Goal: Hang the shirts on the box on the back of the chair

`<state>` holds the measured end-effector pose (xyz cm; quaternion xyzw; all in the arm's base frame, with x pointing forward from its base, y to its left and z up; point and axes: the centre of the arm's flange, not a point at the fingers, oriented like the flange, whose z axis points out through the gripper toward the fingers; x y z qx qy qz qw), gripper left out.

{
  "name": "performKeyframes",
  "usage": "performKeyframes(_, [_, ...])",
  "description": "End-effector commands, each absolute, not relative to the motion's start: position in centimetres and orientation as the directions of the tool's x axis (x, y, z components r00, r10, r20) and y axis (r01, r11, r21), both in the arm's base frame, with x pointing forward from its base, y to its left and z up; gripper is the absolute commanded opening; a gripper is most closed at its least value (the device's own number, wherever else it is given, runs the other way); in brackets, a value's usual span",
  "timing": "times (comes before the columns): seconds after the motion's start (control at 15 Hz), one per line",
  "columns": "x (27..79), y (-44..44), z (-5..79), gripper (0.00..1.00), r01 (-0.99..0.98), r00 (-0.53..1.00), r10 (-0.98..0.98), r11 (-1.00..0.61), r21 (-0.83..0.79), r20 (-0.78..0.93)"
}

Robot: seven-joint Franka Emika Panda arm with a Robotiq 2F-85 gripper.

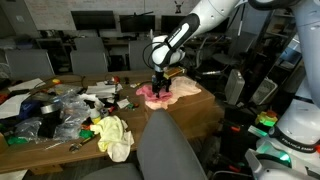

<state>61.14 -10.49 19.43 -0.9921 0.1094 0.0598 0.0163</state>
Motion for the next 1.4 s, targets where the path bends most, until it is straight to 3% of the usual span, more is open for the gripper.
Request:
performKeyframes(0.0, [62.1,-11.7,18.6,1.0,-0.218,0.967,-0.212,-0.975,-0.032,-0.144])
performKeyframes(0.07, [61.9,-11.8,18.5,1.0,-0.221,0.965,-0.214,-0.975,-0.032,-0.149])
performKeyframes(0.2, [61.7,-12.1,18.6,0.74,-0.225,0.964,-0.217,-0.974,-0.033,-0.153])
performKeyframes(0.8, [59.6,-11.2,21.6,0.04,-0.211,0.972,-0.207,-0.977,-0.028,-0.11])
performKeyframes(0.93, [58.5,-10.9,23.2,0.0,-0.211,0.975,-0.208,-0.977,-0.031,-0.085])
performKeyframes(1.33, [52.8,-10.5,31.0,0.02,-0.222,0.969,-0.227,-0.973,-0.058,0.097])
